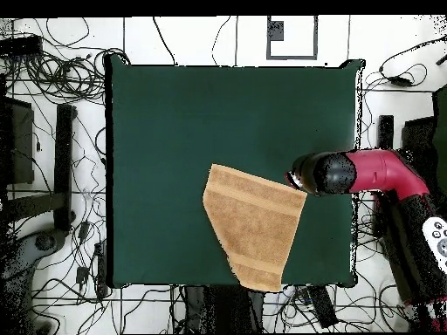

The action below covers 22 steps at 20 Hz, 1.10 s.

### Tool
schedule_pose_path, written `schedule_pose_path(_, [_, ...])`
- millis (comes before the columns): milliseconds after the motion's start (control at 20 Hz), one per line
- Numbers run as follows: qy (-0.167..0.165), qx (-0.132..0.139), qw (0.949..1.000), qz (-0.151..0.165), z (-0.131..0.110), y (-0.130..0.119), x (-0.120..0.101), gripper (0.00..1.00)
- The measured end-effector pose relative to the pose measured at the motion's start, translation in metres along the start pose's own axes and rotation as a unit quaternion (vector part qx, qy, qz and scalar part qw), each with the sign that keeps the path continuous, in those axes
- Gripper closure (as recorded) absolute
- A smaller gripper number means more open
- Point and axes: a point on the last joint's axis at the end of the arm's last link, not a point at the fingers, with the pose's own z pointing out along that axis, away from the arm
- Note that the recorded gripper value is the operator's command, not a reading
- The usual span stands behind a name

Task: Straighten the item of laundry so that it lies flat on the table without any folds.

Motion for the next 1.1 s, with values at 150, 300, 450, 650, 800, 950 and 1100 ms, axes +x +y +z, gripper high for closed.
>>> schedule_pose_path(150, [0.0,-0.011,0.9999,0.0,0.01,0.007,-0.001,0.0])
schedule_pose_path(300, [0.0,-0.024,0.9997,-0.001,0.022,0.015,-0.002,0.0])
schedule_pose_path(450, [0.0,-0.038,0.9993,-0.005,0.035,0.026,-0.006,0.0])
schedule_pose_path(650, [0.0,-0.051,0.9987,-0.01,0.045,0.039,-0.012,0.0])
schedule_pose_path(800, [0.0,-0.053,0.9985,-0.013,0.047,0.042,-0.015,0.0])
schedule_pose_path(950, [0.001,-0.052,0.9986,-0.013,0.046,0.041,-0.014,0.0])
schedule_pose_path(1100, [0.001,-0.05,0.9987,-0.013,0.043,0.041,-0.014,0.0])
